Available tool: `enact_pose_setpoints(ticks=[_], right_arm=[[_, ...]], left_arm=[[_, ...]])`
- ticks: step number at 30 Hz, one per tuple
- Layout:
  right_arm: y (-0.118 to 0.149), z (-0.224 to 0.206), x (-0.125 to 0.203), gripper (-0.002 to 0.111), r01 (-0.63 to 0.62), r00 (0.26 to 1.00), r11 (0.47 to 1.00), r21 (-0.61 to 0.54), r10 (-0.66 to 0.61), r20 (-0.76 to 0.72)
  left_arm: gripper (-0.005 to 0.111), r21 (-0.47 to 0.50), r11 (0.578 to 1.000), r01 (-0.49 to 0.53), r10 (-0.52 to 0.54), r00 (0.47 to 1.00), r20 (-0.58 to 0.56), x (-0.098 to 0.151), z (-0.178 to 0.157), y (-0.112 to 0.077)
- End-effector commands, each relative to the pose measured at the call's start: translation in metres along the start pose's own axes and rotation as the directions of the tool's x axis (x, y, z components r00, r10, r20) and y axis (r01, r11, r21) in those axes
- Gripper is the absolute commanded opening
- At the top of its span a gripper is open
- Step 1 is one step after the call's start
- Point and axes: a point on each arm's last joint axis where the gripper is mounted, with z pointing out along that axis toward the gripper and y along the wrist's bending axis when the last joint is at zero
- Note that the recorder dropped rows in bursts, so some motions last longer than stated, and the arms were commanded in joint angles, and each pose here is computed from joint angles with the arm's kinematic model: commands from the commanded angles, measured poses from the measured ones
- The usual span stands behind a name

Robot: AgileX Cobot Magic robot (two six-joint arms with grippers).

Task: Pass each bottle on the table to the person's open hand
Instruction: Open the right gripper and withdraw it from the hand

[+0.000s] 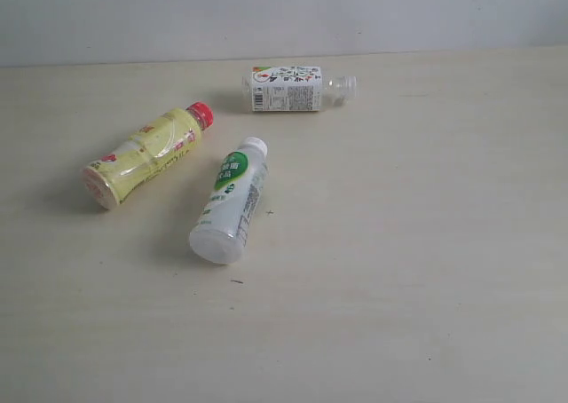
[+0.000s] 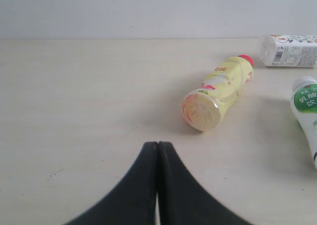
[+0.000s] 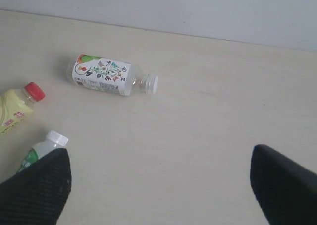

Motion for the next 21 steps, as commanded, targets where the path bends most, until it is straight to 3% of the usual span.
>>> enact_pose_setpoints(ticks=[1, 13, 17, 21], right_arm=[[0.002, -0.034, 0.023, 0.092, 0.008, 1.0, 1.0, -0.002, -0.008, 0.026], [0.004, -0.07, 0.037, 0.092, -0.002, 0.996, 1.0, -0.005, 0.003, 0.093], [0.015, -0.062, 0.035, 0.092, -0.062, 0.995, 0.989, -0.131, 0.071, 0.066], [0.03, -0.045, 0.033, 0.092, -0.159, 0.987, 0.944, -0.29, 0.162, -0.014]], left_arm=[[0.0, 0.007, 1.0, 0.001, -0.001, 1.0, 0.013, -0.001, 0.0, 0.0], [0.0, 0.007, 1.0, 0.001, -0.001, 1.0, 0.013, -0.001, 0.0, 0.0], [0.0, 0.007, 1.0, 0.001, -0.001, 1.0, 0.013, -0.001, 0.0, 0.0], [0.0, 0.007, 1.0, 0.001, -0.001, 1.0, 0.013, -0.001, 0.0, 0.0]])
